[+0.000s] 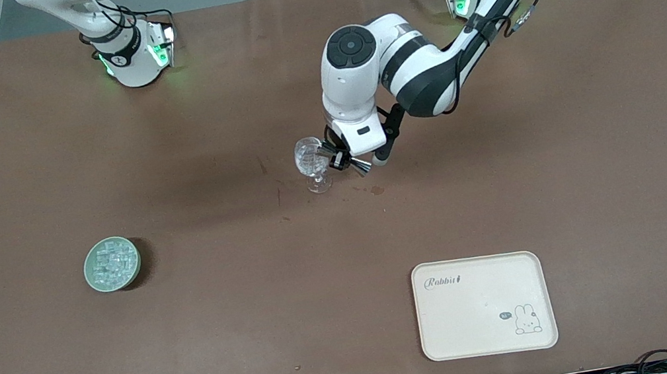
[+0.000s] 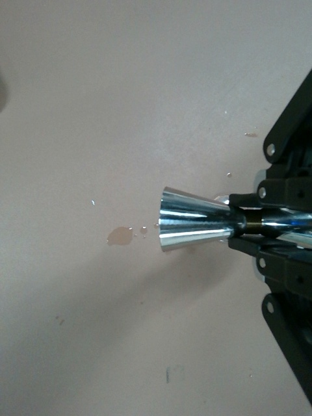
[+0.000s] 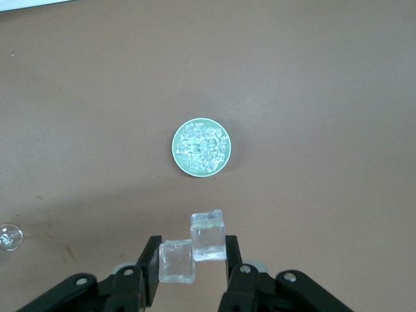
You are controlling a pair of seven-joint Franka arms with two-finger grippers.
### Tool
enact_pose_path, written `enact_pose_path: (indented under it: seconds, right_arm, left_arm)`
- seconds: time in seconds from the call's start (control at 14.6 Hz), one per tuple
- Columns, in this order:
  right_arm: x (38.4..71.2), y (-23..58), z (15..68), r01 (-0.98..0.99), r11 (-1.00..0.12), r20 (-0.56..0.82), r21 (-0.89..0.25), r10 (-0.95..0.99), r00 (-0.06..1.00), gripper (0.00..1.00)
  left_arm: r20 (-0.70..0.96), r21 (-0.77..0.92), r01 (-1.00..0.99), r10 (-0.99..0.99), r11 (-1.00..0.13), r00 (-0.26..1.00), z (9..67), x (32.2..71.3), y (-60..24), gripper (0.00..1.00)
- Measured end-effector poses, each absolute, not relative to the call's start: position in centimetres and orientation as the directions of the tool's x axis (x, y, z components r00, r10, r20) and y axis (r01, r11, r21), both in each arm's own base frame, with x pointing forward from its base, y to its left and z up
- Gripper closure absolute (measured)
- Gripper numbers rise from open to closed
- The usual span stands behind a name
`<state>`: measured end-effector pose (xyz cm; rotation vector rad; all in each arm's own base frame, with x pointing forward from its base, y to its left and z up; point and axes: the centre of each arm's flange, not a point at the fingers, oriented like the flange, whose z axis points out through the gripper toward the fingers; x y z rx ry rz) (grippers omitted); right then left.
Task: Pour wine and add ice with both arms
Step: 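Move the jigger to the tray while the right gripper brings ice over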
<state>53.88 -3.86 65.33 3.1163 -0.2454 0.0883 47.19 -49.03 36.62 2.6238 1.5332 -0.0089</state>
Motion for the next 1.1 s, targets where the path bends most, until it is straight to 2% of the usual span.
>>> enact_pose_path:
  seconds: [0.41,0.62,0.89,1.1]
  right_arm:
    - [53.9,-3.8,65.3,-0.156,-0.988,0.057,0.009,-0.155,0.986,0.57]
    - [53.9,-2.5,65.3,-0.174,-0.985,0.056,0.003,-0.174,0.983,0.57]
    - [53.9,4.7,65.4,-0.243,-0.97,0.061,-0.011,-0.243,0.968,0.57]
    - [53.4,12.9,65.2,-0.309,-0.95,0.088,-0.041,-0.311,0.946,0.57]
  left_arm:
    - [-0.266,0.013,0.906,0.872,-0.423,0.411,38.8,49.1,-48.5,0.79]
    - [-0.418,-0.015,0.918,0.837,-0.396,0.354,40.0,52.3,-45.5,0.79]
    - [-0.593,0.002,0.956,0.769,-0.294,0.238,42.5,57.9,-37.9,0.79]
    - [-0.68,0.01,0.969,0.709,-0.248,0.188,42.2,61.0,-32.2,0.79]
